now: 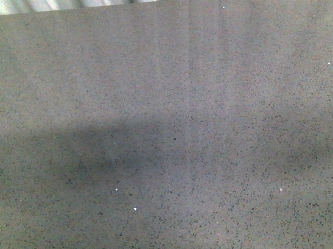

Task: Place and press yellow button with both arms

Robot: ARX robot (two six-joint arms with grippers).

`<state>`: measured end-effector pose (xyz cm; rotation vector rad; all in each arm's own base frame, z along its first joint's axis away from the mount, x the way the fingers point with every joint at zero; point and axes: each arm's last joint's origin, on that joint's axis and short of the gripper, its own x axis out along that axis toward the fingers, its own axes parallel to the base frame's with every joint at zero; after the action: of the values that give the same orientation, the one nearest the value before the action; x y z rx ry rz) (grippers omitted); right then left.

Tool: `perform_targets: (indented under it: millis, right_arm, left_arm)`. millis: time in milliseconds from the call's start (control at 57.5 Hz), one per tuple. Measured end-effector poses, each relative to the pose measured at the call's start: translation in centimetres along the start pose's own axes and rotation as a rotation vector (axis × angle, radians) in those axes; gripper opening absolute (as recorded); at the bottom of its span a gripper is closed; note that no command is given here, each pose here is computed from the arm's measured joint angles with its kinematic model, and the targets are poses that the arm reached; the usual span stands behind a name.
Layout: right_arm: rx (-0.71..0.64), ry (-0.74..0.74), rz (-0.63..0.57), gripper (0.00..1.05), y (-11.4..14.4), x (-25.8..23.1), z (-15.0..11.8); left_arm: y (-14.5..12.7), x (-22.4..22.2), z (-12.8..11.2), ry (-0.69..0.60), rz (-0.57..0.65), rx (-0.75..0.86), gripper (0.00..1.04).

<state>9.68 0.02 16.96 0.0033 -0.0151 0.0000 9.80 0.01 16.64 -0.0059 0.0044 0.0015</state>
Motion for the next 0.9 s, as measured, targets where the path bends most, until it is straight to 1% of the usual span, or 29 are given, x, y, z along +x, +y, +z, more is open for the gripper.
perform_targets:
  millis: [313,330,348,365,382,417,452,487,539,678,765,799,852,904]
  right_arm:
    - [0.000,0.000,0.000,0.96,0.0,0.0,0.0]
    - [0.000,0.000,0.000,0.96,0.0,0.0,0.0]
    - [0.000,0.000,0.000,0.96,0.0,0.0,0.0]
    - [0.000,0.000,-0.001,0.96,0.0,0.0,0.0]
    - [0.000,0.000,0.000,0.96,0.0,0.0,0.0]
    - [0.000,0.000,0.004,0.96,0.0,0.0,0.0]
    - [0.000,0.000,0.003,0.96,0.0,0.0,0.0]
    - [0.000,0.000,0.003,0.96,0.0,0.0,0.0]
    - [0.000,0.000,0.003,0.96,0.0,0.0,0.0]
    - [0.000,0.000,0.001,0.96,0.0,0.0,0.0]
    - [0.000,0.000,0.001,0.96,0.0,0.0,0.0]
    - [0.000,0.000,0.001,0.96,0.0,0.0,0.0]
    - [0.000,0.000,0.001,0.96,0.0,0.0,0.0]
    - [0.000,0.000,0.001,0.96,0.0,0.0,0.0]
  left_arm:
    - [0.0,0.0,0.0,0.000,-0.002,0.000,0.96]
    - [0.0,0.1,-0.1,0.033,-0.018,-0.003,0.96]
    - [-0.1,0.0,-0.1,0.109,-0.103,-0.015,0.96]
    - [-0.1,0.0,0.0,0.186,-0.155,-0.030,0.96]
    - [-0.1,0.1,0.1,0.209,-0.171,-0.035,0.96]
    - [-0.3,0.4,0.5,0.343,-0.263,-0.071,0.96]
    - [-0.5,0.9,0.8,0.398,-0.304,-0.083,0.96]
    - [-0.7,1.5,1.2,0.425,-0.316,-0.083,0.96]
    - [-0.8,2.5,1.7,0.432,-0.323,-0.082,0.96]
    - [0.1,5.4,2.6,0.393,-0.239,-0.057,0.96]
    - [1.8,7.8,2.5,0.373,-0.129,-0.033,0.96]
    - [2.6,8.7,2.4,0.369,-0.083,-0.031,0.96]
    - [4.8,10.6,1.9,0.371,0.018,-0.019,0.96]
    - [7.4,12.2,0.5,0.408,0.111,-0.023,0.96]
